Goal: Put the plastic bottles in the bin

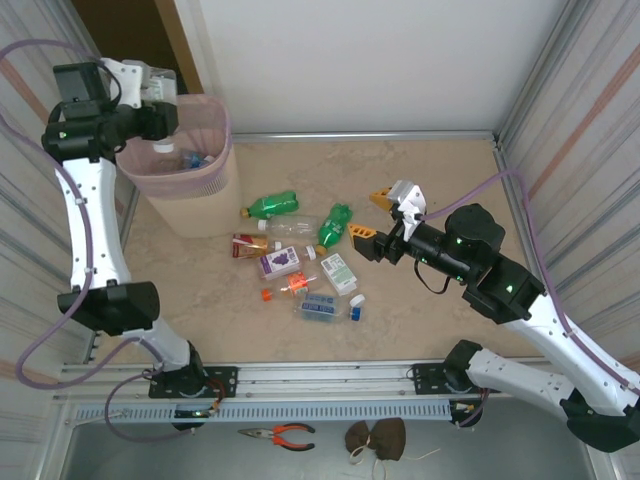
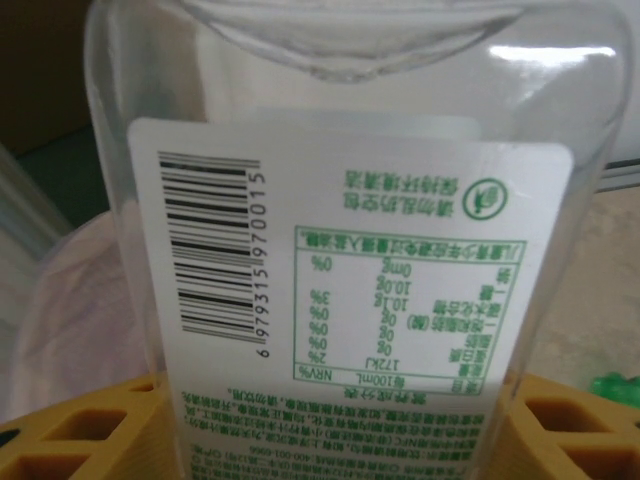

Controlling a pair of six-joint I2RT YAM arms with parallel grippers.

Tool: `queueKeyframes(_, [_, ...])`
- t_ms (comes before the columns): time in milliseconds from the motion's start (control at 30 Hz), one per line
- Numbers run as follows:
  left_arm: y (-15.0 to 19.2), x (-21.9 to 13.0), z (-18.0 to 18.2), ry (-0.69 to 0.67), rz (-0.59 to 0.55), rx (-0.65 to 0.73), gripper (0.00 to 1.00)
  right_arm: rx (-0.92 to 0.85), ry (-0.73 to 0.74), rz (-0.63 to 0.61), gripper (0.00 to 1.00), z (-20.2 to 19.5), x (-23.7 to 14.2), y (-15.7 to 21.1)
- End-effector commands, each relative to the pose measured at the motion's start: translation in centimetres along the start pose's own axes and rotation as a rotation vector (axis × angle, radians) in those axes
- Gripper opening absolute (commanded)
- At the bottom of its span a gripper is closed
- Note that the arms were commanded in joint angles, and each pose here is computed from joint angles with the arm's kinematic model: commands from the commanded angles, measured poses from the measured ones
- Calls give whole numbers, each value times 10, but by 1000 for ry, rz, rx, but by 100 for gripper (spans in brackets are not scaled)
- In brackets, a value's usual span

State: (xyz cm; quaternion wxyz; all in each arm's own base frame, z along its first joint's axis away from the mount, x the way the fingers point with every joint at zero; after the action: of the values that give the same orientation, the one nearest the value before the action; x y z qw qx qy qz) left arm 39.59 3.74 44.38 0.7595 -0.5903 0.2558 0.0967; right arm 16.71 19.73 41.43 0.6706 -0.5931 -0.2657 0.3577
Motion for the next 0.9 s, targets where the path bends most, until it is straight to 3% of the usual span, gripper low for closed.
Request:
queueKeyframes(0, [22, 7, 16, -27, 110, -18, 51, 19, -4, -2, 70, 2, -2, 1])
queueKeyframes(400, [65, 64, 48, -101, 313, -55, 49, 16, -1, -30, 69, -1, -2, 11])
queueKeyframes(600, [91, 88, 47, -71, 392, -91, 50, 5, 12, -7, 69, -3, -2, 19])
queueKeyframes(867, [127, 118, 44, -33, 510, -147, 58, 9, 29, 8, 69, -6, -3, 30])
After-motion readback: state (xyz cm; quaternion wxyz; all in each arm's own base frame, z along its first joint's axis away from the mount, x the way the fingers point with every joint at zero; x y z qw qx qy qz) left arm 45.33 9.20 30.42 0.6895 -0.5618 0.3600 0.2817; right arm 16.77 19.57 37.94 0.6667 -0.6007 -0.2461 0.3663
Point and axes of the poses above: each hand's point on the last joint's axis, 136 mm out from that joint toward the fingers, its own x axis out along the fingers, its own z axis along the line the jaws close on, y = z × x, the point moved 5 cm from there along -x, back along the fingers, and after that the axes turned 12 degrees about x, right-handed, at the moved point
